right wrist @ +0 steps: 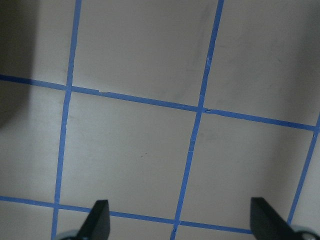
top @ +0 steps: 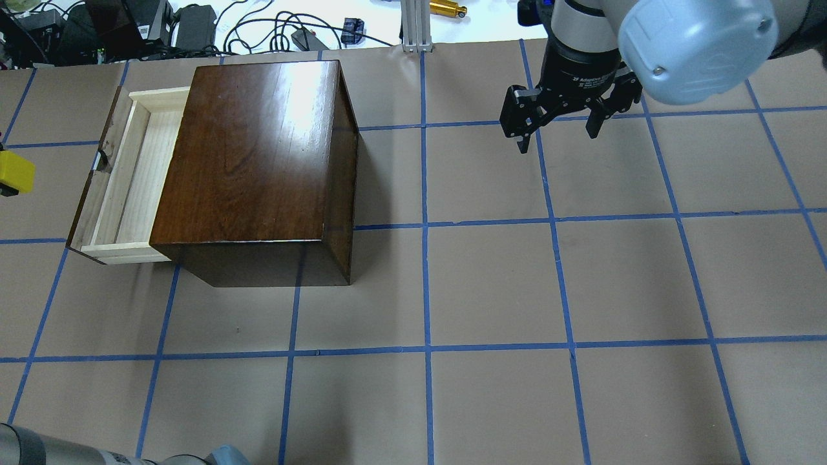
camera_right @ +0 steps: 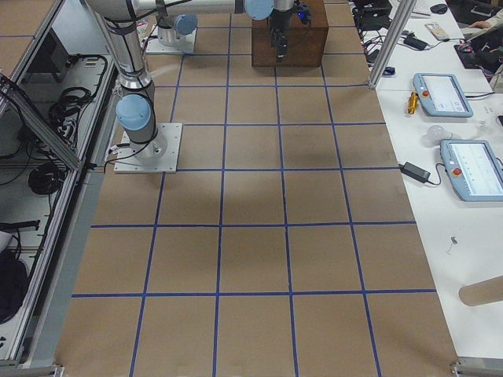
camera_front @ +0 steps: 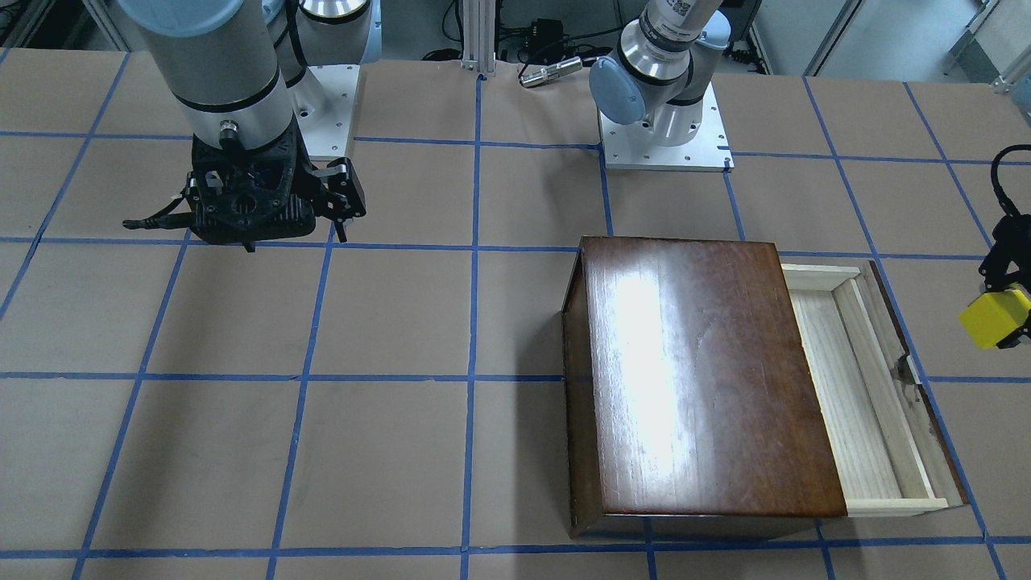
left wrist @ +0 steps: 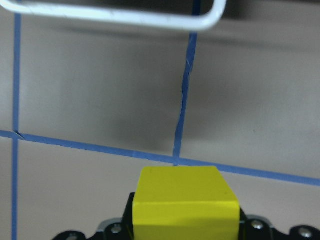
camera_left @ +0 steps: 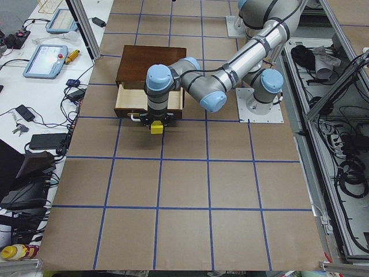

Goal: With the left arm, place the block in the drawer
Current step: 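Lift the yellow cube and carry it over the open drawer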

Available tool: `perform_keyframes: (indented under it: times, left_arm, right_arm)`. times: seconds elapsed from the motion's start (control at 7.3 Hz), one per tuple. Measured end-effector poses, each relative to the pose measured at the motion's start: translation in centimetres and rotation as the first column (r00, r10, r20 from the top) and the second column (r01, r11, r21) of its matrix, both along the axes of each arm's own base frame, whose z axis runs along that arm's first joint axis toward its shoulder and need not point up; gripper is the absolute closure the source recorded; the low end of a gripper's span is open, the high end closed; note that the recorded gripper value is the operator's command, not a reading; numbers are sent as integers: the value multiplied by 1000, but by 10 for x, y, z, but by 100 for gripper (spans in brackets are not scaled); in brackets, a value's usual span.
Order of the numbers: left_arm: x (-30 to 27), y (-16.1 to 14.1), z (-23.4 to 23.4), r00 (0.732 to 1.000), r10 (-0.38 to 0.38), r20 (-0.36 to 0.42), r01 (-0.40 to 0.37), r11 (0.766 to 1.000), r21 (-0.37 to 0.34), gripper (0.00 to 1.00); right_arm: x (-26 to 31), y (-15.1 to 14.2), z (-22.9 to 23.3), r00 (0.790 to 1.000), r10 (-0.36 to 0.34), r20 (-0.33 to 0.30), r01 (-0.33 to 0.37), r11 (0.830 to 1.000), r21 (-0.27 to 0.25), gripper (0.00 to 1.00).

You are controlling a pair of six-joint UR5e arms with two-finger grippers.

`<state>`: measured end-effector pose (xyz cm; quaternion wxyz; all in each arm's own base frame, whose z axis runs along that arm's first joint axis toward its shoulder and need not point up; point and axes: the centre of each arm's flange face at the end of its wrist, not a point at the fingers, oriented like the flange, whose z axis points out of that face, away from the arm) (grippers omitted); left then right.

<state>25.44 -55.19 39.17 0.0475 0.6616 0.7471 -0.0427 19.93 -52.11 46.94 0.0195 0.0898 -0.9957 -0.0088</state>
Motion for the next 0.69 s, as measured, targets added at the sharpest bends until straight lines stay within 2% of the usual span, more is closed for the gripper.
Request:
perform_keyframes:
  times: [0.27,0.69]
  left_arm:
    - [-65,-22,9,1000,-12,5,12,1000,-6,100]
    - [-144,-47,-14,1000,-10,-29,11,1000,22,100]
  right_arm:
    - [0,0,0,1000,-1,0,1,1000,0,0]
    - [0,0,0,1000,0,0,0,1000,0,0]
